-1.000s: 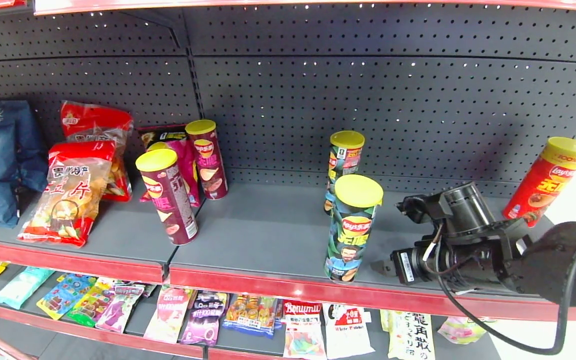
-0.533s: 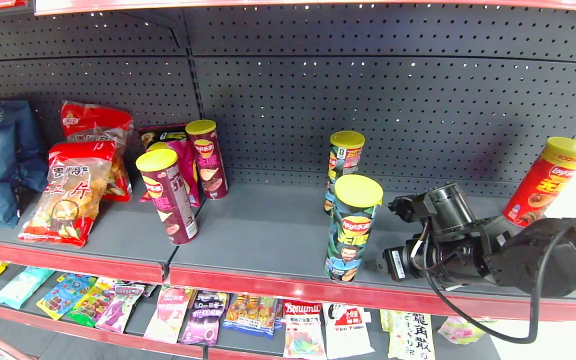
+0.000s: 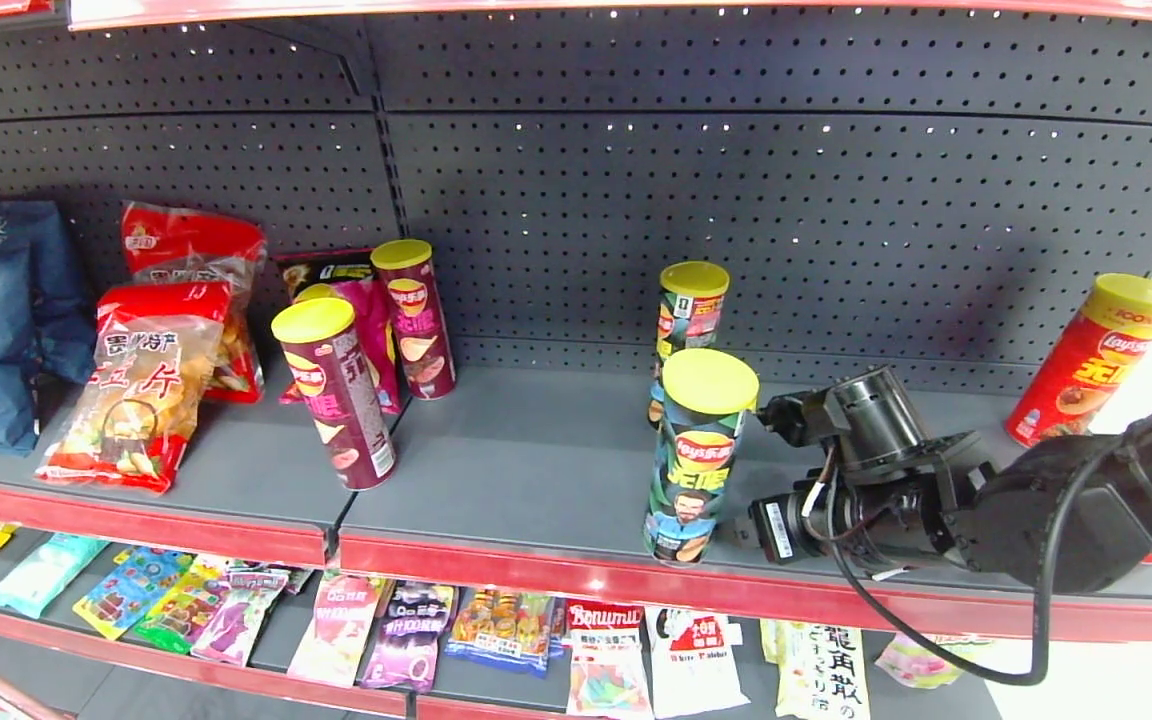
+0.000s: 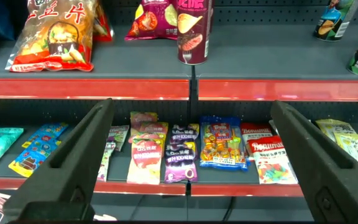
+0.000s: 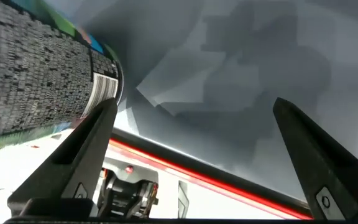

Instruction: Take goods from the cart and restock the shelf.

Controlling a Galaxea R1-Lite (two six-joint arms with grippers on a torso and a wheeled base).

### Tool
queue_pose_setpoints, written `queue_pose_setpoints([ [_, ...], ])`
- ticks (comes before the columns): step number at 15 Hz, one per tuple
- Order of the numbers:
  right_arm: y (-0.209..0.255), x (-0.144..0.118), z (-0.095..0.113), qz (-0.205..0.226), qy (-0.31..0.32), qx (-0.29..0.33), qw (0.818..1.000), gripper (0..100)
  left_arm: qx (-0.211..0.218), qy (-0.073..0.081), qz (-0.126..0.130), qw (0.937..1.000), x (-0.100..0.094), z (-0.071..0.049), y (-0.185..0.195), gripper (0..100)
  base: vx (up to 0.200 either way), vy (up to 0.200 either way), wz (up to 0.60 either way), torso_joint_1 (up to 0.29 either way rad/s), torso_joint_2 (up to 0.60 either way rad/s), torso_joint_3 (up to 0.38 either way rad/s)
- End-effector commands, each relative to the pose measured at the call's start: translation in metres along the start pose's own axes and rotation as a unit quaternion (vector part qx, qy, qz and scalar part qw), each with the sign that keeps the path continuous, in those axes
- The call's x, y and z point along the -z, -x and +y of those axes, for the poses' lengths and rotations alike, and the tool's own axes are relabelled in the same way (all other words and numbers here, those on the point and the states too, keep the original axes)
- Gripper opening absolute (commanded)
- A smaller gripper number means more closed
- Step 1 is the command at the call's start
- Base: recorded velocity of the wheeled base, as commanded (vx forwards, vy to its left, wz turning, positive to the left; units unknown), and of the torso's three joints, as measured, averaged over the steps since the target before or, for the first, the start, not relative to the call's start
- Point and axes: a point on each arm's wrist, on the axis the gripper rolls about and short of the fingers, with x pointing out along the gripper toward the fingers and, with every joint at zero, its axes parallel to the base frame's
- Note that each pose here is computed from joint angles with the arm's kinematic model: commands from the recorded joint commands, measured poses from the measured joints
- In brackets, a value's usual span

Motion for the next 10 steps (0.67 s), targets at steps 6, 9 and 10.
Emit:
queue_pose_setpoints([
  [6,-0.0002,0.0001,0.0032,-0.002,0.004,0.003,1.000,100,0.000,0.000,0.000,1.0000,0.0000,0.0000,0.0000,100,0.000,0.000,0.00,0.000,0.00,0.000],
  [9,-0.0036,-0.0012,0.0030,-0.001,0.003,0.008,1.000,100,-0.001,0.000,0.000,1.0000,0.0000,0.0000,0.0000,100,0.000,0.000,0.00,0.000,0.00,0.000],
  [10,-0.0041,-0.0023,0.0037,-0.002,0.003,0.008,1.000,100,0.000,0.000,0.000,1.0000,0.0000,0.0000,0.0000,100,0.000,0.000,0.00,0.000,0.00,0.000],
])
